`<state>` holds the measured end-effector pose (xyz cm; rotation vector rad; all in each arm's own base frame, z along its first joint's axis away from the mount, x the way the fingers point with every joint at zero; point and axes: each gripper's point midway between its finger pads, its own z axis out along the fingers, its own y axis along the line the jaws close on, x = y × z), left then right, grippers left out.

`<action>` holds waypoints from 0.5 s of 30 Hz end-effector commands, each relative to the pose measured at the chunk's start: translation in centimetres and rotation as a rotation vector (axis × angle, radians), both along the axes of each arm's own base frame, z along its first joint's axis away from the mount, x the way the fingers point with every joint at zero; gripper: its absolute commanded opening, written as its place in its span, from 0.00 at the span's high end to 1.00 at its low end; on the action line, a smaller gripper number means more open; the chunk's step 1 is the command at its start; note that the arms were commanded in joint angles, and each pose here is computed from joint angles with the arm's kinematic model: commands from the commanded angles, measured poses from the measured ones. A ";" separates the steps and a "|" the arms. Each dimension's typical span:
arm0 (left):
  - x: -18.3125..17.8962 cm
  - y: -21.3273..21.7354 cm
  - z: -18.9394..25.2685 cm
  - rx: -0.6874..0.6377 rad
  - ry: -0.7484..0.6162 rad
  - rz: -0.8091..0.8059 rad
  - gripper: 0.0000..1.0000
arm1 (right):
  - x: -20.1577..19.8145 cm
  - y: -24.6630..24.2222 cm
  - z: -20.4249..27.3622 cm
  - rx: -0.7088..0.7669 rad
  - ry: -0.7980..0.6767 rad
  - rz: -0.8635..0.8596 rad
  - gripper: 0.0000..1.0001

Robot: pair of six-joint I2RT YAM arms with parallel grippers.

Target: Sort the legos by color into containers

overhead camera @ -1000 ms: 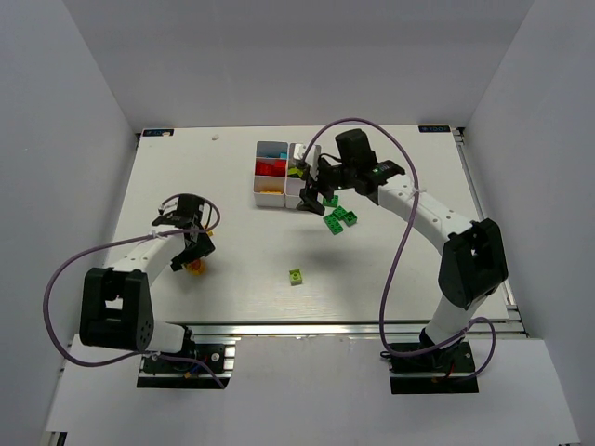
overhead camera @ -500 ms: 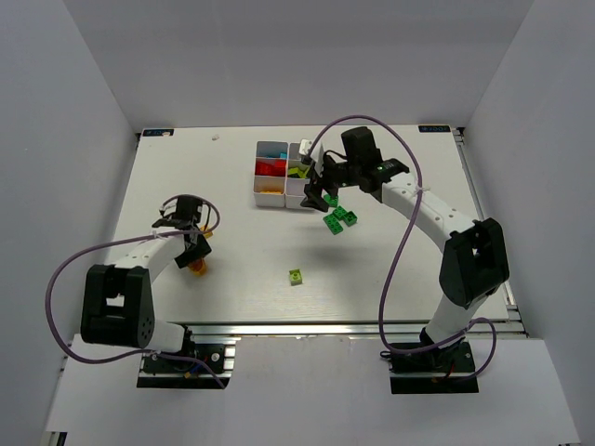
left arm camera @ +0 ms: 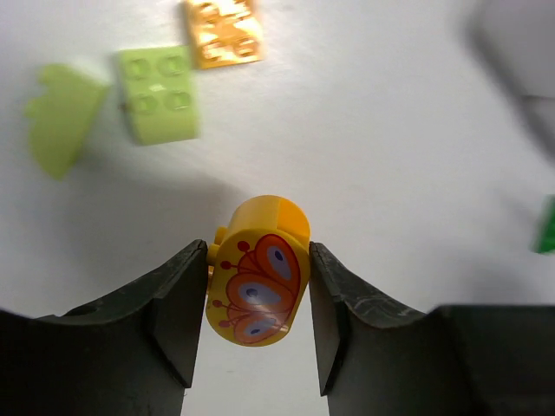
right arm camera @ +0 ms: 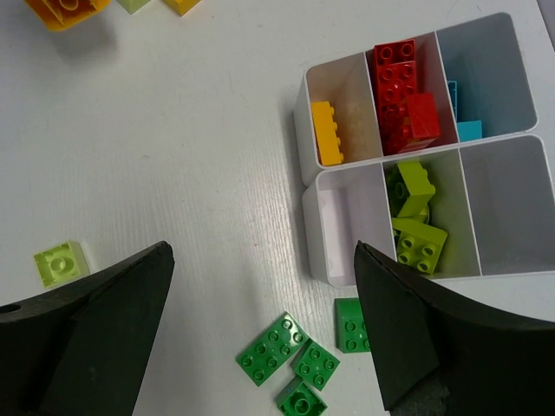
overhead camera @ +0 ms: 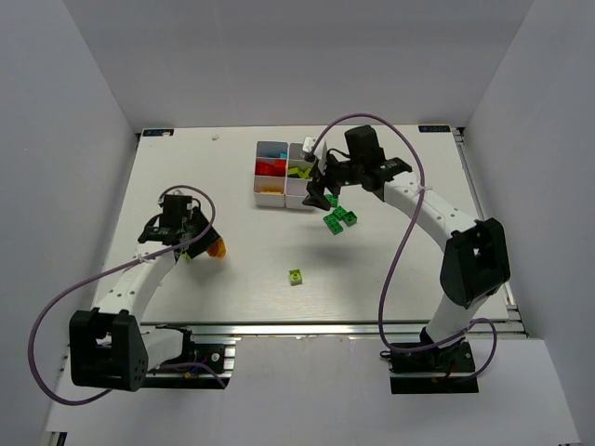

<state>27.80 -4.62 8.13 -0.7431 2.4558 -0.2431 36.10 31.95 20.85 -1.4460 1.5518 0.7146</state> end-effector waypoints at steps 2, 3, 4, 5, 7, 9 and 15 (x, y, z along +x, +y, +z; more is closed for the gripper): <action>4.7 -4.6 7.1 -0.272 -0.261 -0.056 0.87 | 0.1 -0.6 2.9 0.060 -0.057 -0.008 0.11; 5.4 -5.1 7.6 -0.323 -0.279 -0.026 0.87 | 0.1 -0.7 2.9 0.061 -0.058 -0.012 0.11; 6.0 -5.6 8.1 -0.353 -0.297 -0.020 0.87 | 0.1 -0.9 3.0 0.063 -0.057 -0.018 0.12; 7.3 -6.2 9.4 -0.402 -0.353 -0.010 0.88 | 0.2 -1.1 2.9 0.063 -0.055 -0.025 0.12; 8.7 -7.2 9.5 -0.443 -0.363 -0.006 0.88 | 0.2 -1.4 3.1 0.067 -0.056 -0.031 0.12; 10.6 -8.2 11.1 -0.476 -0.416 -0.006 0.88 | 0.3 -1.7 2.9 0.066 -0.053 -0.038 0.12; 15.0 -11.6 13.0 -0.494 -0.502 -0.051 0.90 | 0.5 -2.4 3.1 0.074 -0.052 -0.052 0.11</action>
